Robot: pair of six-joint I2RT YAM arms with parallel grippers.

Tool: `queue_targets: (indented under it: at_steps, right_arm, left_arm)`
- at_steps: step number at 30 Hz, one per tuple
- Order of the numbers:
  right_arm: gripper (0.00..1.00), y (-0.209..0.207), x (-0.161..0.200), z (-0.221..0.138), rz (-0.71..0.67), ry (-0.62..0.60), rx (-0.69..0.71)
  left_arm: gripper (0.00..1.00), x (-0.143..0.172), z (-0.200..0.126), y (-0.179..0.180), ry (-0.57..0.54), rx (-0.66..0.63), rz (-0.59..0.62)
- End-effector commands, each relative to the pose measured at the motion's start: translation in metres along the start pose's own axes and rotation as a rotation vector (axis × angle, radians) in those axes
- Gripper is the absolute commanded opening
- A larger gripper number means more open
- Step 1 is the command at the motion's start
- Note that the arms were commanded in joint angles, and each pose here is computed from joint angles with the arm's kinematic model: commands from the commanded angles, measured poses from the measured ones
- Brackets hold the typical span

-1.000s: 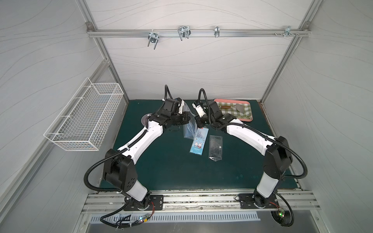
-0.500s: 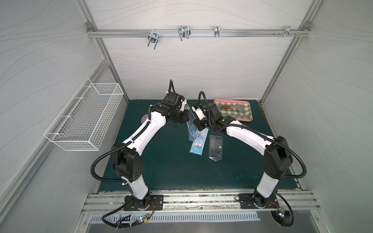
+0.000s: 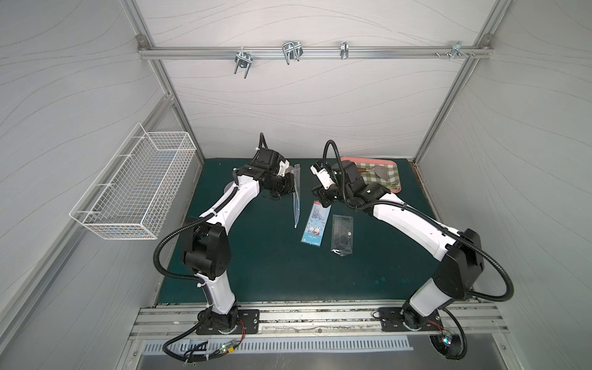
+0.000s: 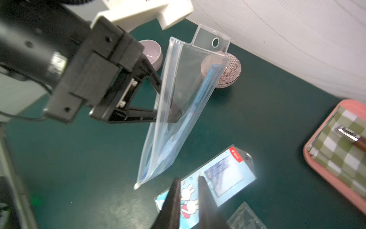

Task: Open the ruler set and take out the ruler
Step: Adjust the ruler set bag.

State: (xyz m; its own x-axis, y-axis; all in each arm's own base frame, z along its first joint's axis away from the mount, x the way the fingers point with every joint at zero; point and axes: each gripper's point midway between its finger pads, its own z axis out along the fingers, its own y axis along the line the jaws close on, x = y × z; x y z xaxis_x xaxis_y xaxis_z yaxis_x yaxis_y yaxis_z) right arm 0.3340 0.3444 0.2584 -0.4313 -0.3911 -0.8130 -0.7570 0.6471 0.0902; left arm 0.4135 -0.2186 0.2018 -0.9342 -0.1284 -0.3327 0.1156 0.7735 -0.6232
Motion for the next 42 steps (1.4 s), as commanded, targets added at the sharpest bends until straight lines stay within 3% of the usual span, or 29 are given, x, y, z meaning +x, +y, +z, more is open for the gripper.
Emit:
queue_targets:
  at_steps: [1, 7, 17, 29, 42]
  right_arm:
    - [0.03, 0.026, -0.008, -0.017, -0.006, -0.004, -0.085]
    - [0.00, 0.066, 0.007, -0.006, 0.023, 0.037, -0.206]
    - [0.00, 0.088, 0.032, 0.031, 0.069, 0.080, -0.254]
    - [0.00, 0.061, 0.044, 0.071, 0.105, 0.071, -0.105]
    - [0.00, 0.038, 0.036, 0.080, 0.136, 0.057, -0.020]
  left_arm:
    - [0.00, -0.011, -0.001, -0.010, -0.024, 0.054, 0.001]
    - [0.00, -0.016, 0.001, -0.007, -0.017, 0.022, -0.016]
    - [0.00, -0.022, -0.003, -0.005, -0.045, -0.005, -0.026]
    - [0.00, -0.022, -0.014, -0.004, -0.070, -0.039, -0.015]
    - [0.00, -0.016, -0.022, -0.007, -0.059, -0.102, 0.021]
